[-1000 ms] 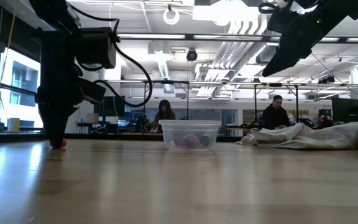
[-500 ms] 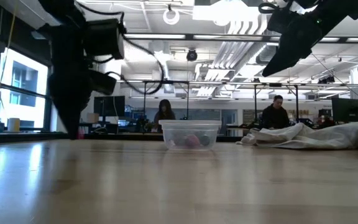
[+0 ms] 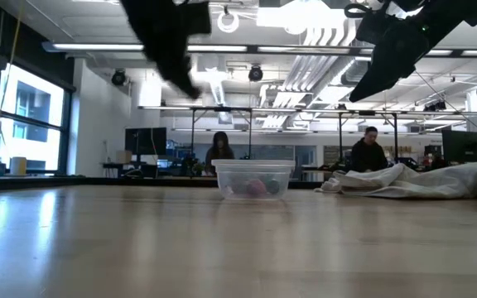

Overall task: Pick and placing Produce into tupperware
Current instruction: Put the raspberry into the transparent container

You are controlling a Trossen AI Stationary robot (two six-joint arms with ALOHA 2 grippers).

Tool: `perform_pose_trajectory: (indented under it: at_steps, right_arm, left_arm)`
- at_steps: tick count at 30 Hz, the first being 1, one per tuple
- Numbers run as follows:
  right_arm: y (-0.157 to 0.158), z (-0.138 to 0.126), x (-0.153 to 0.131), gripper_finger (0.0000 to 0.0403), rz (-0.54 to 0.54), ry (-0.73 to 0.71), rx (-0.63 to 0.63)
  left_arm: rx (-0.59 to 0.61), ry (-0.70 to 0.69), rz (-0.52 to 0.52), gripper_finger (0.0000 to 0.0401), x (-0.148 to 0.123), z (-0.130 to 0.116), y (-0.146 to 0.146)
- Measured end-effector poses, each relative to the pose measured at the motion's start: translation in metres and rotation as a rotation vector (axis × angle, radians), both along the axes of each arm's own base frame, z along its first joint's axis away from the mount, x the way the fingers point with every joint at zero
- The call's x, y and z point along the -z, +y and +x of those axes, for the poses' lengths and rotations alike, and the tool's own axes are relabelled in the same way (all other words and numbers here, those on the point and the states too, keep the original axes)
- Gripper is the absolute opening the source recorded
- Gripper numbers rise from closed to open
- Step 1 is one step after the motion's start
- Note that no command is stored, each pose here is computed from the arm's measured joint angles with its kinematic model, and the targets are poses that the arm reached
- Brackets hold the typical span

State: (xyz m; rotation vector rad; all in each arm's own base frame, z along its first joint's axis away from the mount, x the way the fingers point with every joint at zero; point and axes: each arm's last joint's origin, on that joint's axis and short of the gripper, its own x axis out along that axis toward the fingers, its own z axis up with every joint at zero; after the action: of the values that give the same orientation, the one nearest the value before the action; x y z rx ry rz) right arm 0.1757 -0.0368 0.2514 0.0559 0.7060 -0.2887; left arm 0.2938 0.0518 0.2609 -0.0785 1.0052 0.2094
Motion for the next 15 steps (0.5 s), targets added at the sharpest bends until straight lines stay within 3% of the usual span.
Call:
perform_pose_trajectory:
  at_steps: [9, 11, 15]
  right_arm:
    - [0.000, 0.000, 0.000, 0.0112, 0.000, 0.000, 0.000]
    - [0.000, 0.000, 0.000, 0.0112, 0.000, 0.000, 0.000]
    - [0.000, 0.000, 0.000, 0.0112, 0.000, 0.000, 0.000]
  left_arm:
    - [0.319, -0.222, 0.315, 0.0098, -0.093, 0.017, 0.003]
    - [0.331, -0.255, 0.353, 0.0099, -0.107, 0.016, 0.009]
    - [0.300, -0.306, 0.333, 0.0097, -0.120, 0.015, 0.035]
